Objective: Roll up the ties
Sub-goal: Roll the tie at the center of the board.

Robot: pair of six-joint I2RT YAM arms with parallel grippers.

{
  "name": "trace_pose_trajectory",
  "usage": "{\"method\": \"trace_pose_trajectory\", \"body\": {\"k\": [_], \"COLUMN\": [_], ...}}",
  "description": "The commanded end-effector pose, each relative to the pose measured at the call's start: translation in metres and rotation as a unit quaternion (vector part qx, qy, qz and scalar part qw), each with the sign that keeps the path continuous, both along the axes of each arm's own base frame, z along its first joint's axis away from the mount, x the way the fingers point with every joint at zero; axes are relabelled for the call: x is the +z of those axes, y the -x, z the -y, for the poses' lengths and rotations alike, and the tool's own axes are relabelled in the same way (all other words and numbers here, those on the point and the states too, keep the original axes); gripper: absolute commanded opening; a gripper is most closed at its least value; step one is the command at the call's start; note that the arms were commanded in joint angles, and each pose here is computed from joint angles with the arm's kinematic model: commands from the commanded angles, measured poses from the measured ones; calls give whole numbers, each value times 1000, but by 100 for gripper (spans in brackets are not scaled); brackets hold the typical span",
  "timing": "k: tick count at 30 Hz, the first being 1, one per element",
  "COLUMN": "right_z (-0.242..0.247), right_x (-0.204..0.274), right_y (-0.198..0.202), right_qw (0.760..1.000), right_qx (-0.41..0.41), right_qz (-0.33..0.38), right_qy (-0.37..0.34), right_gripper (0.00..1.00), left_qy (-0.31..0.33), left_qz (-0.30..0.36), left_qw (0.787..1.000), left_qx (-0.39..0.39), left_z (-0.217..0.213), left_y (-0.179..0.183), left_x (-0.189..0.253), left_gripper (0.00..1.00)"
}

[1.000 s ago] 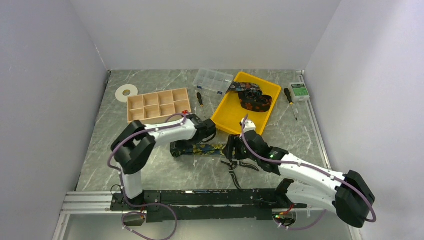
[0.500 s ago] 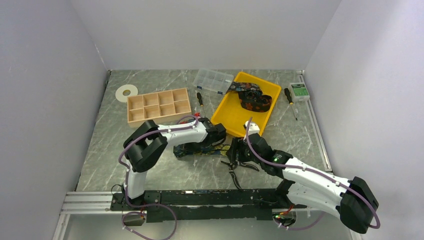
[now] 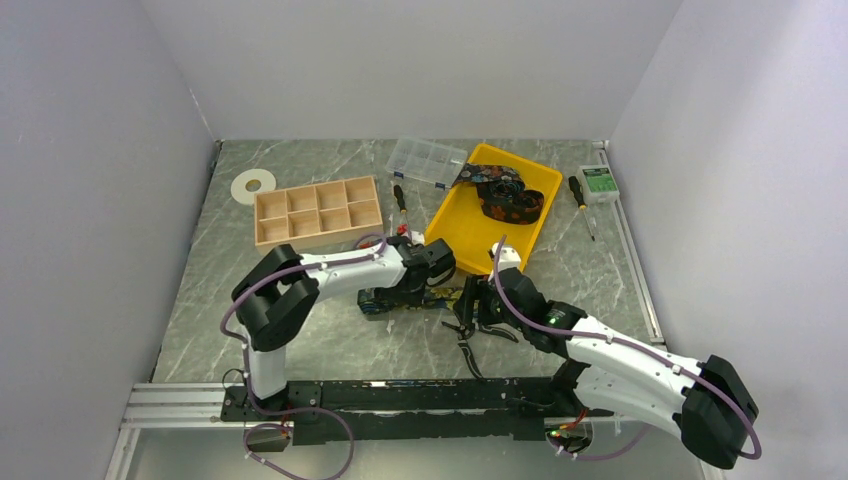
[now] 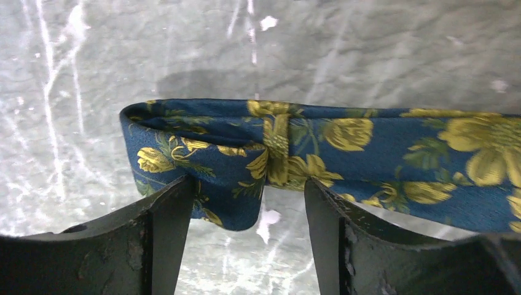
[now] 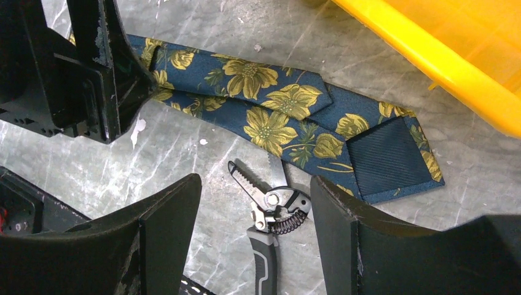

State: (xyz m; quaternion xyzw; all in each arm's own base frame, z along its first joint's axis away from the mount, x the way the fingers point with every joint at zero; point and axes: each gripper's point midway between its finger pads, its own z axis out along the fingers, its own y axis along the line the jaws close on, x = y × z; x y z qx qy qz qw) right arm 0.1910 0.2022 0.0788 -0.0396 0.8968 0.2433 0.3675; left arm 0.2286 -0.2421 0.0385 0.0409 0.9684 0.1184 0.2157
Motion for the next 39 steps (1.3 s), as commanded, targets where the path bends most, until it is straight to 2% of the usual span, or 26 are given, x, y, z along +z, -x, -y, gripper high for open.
{"method": "trace_pose_trajectory", "body": {"k": [1, 10, 18, 21, 26, 32, 35, 39], "right_z": [-4, -18, -62, -85, -130, -168, -178, -183], "right_x": [8, 13, 30, 38, 44, 32, 22, 7], "right_y": [-5, -4, -8, -15, -27, -38, -41, -44], "right_qw": [1000, 999, 993, 991, 986, 982, 982, 983], "right_qx": [-1, 27, 88, 105, 133, 148, 155, 156], "right_qz": [14, 14, -2, -3, -19, -51, -62, -74], "right_qy": [-13, -32, -75, -85, -102, -103, -87, -67], "right_gripper": [70, 70, 72, 71, 70, 69, 68, 66], "left_qy": [102, 163, 226, 276, 393, 476, 496, 505], "left_qz": [12, 38, 89, 114, 143, 150, 143, 121], "left_qw": [995, 986, 970, 954, 907, 865, 855, 854], "left_qx": [-16, -18, 17, 28, 51, 54, 43, 34], "left_z": [36, 27, -27, -48, -62, -73, -73, -67], "left_y": [-2, -1, 0, -3, -11, -26, -31, -32], "left_x": [18, 56, 95, 99, 97, 97, 94, 82], "left_gripper": [72, 78, 79, 79, 80, 83, 83, 83]}}
